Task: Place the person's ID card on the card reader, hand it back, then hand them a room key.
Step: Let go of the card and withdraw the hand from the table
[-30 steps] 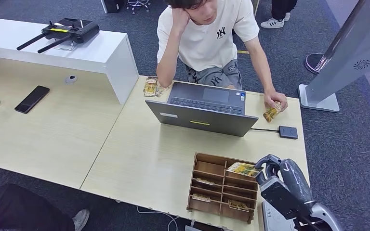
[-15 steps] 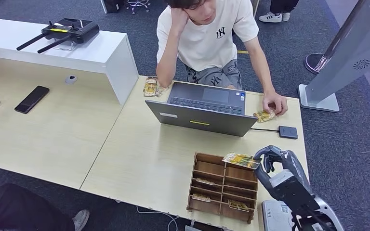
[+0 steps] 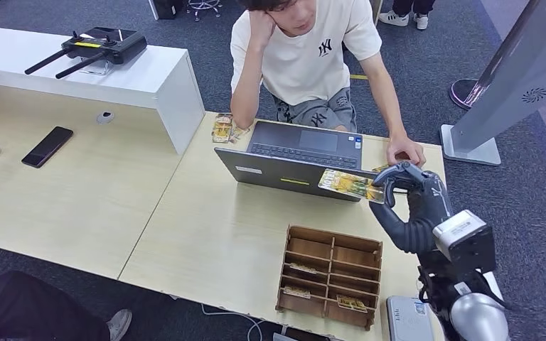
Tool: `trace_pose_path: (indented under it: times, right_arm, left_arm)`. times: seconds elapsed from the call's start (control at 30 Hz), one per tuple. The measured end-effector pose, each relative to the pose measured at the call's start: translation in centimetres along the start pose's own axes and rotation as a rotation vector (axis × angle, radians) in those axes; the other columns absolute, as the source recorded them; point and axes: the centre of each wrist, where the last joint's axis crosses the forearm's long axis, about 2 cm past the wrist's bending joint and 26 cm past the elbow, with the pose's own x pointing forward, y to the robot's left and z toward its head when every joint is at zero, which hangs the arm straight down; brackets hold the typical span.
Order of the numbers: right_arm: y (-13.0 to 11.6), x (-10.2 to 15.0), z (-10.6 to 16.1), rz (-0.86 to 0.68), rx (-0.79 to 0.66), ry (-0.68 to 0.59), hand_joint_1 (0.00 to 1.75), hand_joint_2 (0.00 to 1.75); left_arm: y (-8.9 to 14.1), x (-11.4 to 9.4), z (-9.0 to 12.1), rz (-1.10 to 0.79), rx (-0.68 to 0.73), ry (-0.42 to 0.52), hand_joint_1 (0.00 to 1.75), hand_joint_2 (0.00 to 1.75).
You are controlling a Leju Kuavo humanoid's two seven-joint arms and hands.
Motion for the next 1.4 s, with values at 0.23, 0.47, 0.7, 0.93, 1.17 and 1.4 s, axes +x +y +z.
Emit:
trace_pose_path:
  times: [0.23, 0.47, 0.7, 0.93, 1.17, 1.4]
  right_arm:
    - [-0.2, 0.6, -4.1, 0.012, -0.017, -0.038, 1.75, 1.75]
    - [-0.8, 0.5, -8.5, 0.104, -0.059, -0.007, 1.75, 1.75]
    - [-1.0, -0.1, -12.3, 0.219, -0.091, 0.068, 1.75, 1.75]
    - [-0.7, -0.8, -14.0, 0.43, -0.135, 0.105, 1.75, 1.75]
    - [-0.2, -1.6, -14.3, 0.646, -0.138, 0.107, 1.68, 1.75]
    - [0.2, -2.7, -13.8, 0.789, -0.1, 0.144, 0.0, 1.75]
  left_arm:
    - [0.0, 0.4, 0.0, -0.04, -0.017, -0.011, 0.0, 0.0]
    - [0.4, 0.9, -0.1, -0.093, -0.027, -0.015, 0.0, 0.0]
    - [0.8, 1.5, -0.1, -0.141, -0.024, -0.014, 0.0, 0.0]
    - [1.0, 1.8, -0.1, -0.176, -0.015, -0.004, 0.0, 0.0]
    - [0.9, 1.9, -0.1, -0.194, -0.012, -0.003, 0.0, 0.0]
    - [0.9, 2.0, -0.1, -0.211, -0.001, 0.005, 0.0, 0.0]
